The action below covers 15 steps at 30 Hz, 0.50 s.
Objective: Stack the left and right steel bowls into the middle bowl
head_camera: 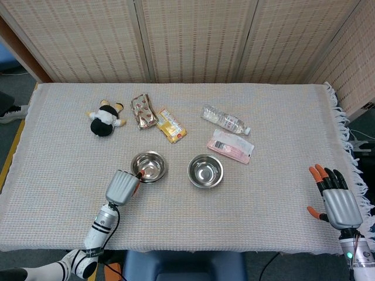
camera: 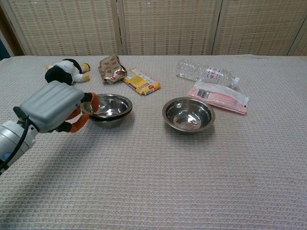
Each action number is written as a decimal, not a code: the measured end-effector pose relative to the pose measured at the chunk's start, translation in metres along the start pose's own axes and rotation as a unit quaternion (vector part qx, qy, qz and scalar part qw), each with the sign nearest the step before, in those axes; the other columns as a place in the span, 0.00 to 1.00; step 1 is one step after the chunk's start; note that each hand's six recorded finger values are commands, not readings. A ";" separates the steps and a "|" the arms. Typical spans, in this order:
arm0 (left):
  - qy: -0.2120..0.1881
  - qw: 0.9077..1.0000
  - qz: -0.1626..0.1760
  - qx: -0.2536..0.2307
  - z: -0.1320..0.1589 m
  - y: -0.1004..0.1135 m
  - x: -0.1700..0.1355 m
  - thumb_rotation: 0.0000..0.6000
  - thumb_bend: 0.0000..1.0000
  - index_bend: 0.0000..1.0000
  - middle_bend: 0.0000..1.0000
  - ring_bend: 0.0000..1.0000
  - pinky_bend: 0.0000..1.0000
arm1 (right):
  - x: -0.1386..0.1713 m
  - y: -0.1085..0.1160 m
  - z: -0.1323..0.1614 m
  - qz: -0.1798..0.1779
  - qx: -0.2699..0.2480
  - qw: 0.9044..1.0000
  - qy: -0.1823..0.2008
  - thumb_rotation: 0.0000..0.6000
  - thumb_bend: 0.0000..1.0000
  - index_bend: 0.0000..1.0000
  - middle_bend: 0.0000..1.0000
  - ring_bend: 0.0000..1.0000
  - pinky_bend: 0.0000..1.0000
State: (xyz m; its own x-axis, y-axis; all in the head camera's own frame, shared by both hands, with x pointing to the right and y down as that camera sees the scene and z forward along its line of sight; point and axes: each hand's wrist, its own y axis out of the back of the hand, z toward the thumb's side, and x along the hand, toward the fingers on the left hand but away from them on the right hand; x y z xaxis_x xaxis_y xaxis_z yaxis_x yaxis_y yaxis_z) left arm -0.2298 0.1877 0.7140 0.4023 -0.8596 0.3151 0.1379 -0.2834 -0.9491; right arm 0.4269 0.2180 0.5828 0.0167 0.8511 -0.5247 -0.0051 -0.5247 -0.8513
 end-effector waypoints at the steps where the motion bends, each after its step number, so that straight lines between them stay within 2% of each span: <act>1: -0.001 1.000 0.001 -0.002 0.001 0.001 -0.001 1.00 0.54 0.25 1.00 1.00 1.00 | 0.000 0.000 0.000 0.000 0.000 1.000 0.000 1.00 0.08 0.00 0.00 0.00 0.00; 4: -0.004 1.000 0.004 -0.008 0.002 0.006 -0.002 1.00 0.50 0.16 1.00 1.00 1.00 | 0.000 -0.001 0.001 0.000 0.001 1.000 0.002 1.00 0.08 0.00 0.00 0.00 0.00; 8: -0.004 1.000 0.001 -0.017 -0.001 0.010 -0.006 1.00 0.48 0.11 0.99 1.00 1.00 | -0.002 -0.001 0.007 -0.010 0.003 1.000 0.013 1.00 0.08 0.00 0.00 0.00 0.00; 10: -0.001 1.000 -0.001 -0.024 -0.008 0.015 -0.012 1.00 0.47 0.10 0.89 0.95 0.99 | -0.004 -0.005 0.016 -0.014 0.002 1.000 0.027 1.00 0.08 0.00 0.00 0.00 0.00; 11: 0.001 1.000 -0.002 -0.028 -0.013 0.017 -0.016 1.00 0.46 0.10 0.83 0.91 0.97 | -0.006 -0.006 0.021 -0.015 -0.001 0.999 0.036 1.00 0.08 0.00 0.00 0.00 0.00; 13: 0.011 0.999 -0.009 -0.035 -0.028 0.022 -0.029 1.00 0.46 0.09 0.59 0.66 0.83 | -0.013 -0.009 0.038 -0.020 -0.008 0.998 0.064 1.00 0.08 0.06 0.00 0.00 0.00; 14: 0.018 0.999 -0.014 -0.037 -0.037 0.023 -0.036 1.00 0.46 0.08 0.52 0.57 0.77 | -0.017 -0.010 0.046 -0.023 -0.010 0.997 0.079 1.00 0.09 0.11 0.00 0.00 0.00; 15: 0.025 0.999 -0.020 -0.039 -0.047 0.024 -0.044 1.00 0.45 0.08 0.42 0.43 0.66 | -0.023 -0.012 0.059 -0.026 -0.011 0.995 0.099 1.00 0.10 0.19 0.00 0.00 0.00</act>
State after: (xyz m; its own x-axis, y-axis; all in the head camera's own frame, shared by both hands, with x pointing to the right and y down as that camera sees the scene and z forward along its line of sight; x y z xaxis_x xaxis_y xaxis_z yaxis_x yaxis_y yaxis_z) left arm -0.2863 0.1988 0.6767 0.3516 -0.8664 0.3544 0.0806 -0.3492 -0.9336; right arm 0.3678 0.2057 0.6053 0.2128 0.8580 -0.4675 0.0237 -0.4829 -0.8754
